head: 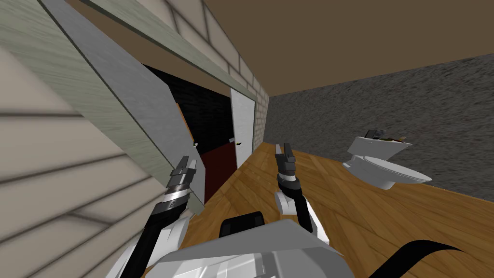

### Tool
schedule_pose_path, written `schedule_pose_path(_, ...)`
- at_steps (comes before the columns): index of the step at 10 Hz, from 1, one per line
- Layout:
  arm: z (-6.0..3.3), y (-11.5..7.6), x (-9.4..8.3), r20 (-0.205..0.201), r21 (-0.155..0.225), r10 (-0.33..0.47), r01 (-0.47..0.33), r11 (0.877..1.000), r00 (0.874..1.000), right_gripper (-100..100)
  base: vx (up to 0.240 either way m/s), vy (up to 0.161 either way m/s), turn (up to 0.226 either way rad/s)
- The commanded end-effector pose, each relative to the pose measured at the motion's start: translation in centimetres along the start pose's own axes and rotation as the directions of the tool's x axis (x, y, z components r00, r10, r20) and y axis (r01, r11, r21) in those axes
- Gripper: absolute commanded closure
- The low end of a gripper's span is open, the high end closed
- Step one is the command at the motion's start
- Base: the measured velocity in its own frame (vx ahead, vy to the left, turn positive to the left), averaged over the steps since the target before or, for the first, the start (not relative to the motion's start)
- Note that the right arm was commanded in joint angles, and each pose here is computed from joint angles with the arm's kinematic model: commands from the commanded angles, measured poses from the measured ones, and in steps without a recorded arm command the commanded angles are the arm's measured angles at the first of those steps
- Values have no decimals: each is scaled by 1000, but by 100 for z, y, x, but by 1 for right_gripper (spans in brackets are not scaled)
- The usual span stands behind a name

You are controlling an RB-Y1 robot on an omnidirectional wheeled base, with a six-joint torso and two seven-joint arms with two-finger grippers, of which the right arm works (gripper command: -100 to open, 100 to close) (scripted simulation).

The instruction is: Push the door open

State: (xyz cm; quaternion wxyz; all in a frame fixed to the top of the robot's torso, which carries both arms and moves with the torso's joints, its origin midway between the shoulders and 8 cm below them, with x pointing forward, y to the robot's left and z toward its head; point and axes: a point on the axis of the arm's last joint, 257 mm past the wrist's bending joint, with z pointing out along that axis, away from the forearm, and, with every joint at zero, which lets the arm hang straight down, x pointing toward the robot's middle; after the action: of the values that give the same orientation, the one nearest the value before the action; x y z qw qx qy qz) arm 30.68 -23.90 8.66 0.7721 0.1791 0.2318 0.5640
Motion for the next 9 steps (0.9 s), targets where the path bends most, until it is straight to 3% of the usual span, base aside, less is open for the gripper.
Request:
schedule_pose_path(1,-27,-79,106,-20,12,30,-30,999,999,-100,232,9,-47)
schedule_pose_path(5,-105,-263,372,-63,46,103,-101,994,993,-100,163,-29,-30)
schedule_pose_path(9,-225,-465,715,-113,94,192,-182,979,975,-100,172,-22,-37)
